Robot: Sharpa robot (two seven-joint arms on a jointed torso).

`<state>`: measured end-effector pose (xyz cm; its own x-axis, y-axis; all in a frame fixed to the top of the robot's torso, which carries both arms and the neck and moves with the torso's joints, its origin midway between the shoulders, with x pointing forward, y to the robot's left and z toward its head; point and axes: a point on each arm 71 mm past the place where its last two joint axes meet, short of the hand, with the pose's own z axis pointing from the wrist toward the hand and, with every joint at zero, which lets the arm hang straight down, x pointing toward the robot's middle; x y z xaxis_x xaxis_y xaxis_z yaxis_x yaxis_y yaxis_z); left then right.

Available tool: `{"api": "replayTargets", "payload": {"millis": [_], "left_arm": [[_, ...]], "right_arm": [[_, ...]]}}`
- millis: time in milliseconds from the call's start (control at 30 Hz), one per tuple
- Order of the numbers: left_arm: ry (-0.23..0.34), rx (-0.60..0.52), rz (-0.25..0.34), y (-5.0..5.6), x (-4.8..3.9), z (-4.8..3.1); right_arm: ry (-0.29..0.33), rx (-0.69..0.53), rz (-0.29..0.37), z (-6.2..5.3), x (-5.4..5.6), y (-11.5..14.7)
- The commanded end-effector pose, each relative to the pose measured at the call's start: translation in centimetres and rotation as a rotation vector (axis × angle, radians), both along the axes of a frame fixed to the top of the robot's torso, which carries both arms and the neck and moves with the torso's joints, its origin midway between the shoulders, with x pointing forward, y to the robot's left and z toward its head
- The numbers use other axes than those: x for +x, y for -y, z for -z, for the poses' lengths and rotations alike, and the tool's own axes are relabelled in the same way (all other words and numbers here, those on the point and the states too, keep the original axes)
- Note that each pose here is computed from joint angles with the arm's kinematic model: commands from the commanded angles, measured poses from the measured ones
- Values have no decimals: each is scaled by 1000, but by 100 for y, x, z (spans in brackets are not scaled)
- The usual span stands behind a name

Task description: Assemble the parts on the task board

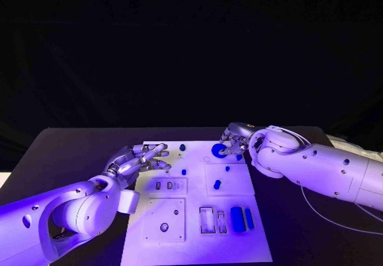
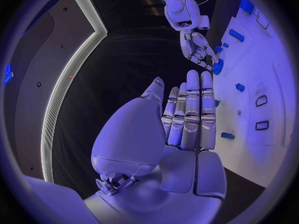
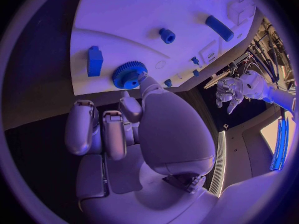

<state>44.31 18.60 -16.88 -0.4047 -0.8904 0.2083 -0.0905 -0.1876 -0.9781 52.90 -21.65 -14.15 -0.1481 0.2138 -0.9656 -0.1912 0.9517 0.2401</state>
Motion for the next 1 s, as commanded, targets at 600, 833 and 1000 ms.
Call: {"api": "replayTargets", "payload": {"millis": [600,833,1000], "left_arm": [[7,-7,28,25,-3,-13],[7,-6,29,32,5,-8],[7,-6,29,32,6,-8]], "right_arm": [[-29,-33,-1,66,16,-7],[-33,-102,-22,146,6,-72],[-9,-122,-26,168,-15,-107]]}}
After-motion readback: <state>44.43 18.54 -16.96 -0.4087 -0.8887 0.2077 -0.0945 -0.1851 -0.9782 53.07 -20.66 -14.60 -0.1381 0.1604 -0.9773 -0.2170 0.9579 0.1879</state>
